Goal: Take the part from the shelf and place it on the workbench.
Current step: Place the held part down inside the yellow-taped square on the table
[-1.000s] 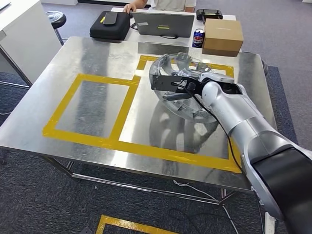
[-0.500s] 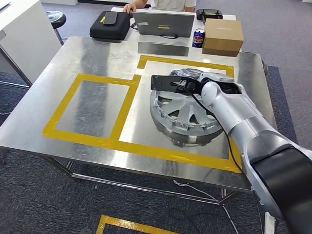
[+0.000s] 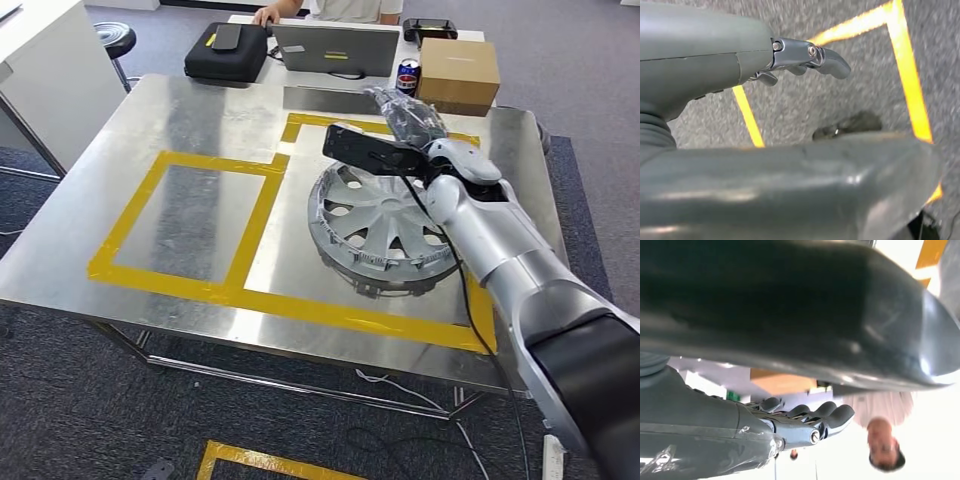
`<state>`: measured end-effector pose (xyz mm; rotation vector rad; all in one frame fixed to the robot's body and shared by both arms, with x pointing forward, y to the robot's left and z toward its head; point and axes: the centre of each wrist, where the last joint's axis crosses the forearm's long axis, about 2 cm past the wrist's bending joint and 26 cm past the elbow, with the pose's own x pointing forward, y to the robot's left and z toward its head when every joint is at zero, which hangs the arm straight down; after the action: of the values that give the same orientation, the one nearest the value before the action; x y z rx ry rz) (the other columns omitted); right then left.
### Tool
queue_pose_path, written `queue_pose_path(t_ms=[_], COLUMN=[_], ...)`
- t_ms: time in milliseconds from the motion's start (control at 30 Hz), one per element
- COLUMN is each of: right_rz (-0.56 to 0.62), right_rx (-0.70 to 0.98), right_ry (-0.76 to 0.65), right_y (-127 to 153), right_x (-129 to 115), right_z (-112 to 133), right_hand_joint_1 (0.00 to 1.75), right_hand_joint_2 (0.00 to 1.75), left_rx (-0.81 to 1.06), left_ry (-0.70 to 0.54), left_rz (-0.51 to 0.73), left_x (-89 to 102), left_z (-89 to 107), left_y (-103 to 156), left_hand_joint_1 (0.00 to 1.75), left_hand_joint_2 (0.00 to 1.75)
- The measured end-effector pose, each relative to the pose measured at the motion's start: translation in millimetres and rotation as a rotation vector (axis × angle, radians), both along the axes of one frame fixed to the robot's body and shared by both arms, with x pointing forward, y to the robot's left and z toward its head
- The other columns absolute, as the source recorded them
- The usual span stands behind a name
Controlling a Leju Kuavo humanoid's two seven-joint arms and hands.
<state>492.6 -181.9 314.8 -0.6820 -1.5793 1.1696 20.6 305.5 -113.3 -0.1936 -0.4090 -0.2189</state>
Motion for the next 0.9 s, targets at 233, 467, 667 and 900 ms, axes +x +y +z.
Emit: queue_pose_path(t_ms=[233, 467, 667, 900], right_rz=[-0.18, -0.26, -0.315, -0.477], right_rx=[-0.057, -0.06, 0.066, 0.39], right_ry=[-0.381, -0.81, -1.137, -1.424], right_y=[-64, -144, -260, -311], right_x=[-2, -50, -190, -346], right_z=[30, 39, -28, -44], right_hand_joint_1=[0.0, 0.0, 0.0, 0.0], right_hand_joint_2=[0.0, 0.0, 0.0, 0.0], left_rx=[0.032, 0.02, 0.053, 0.074], left_ry=[-0.061, -0.056, 0.029, 0.066], left_rz=[0.051, 0.075, 0.065, 0.075], left_x=[-5.8, -12.4, -27.6, -29.8], left_z=[-0.4, -0.7, -1.6, -1.7], left_y=[5, 4, -7, -20], left_hand_joint_1=[0.0, 0.0, 0.0, 0.0], left_hand_joint_2=[0.0, 0.0, 0.0, 0.0])
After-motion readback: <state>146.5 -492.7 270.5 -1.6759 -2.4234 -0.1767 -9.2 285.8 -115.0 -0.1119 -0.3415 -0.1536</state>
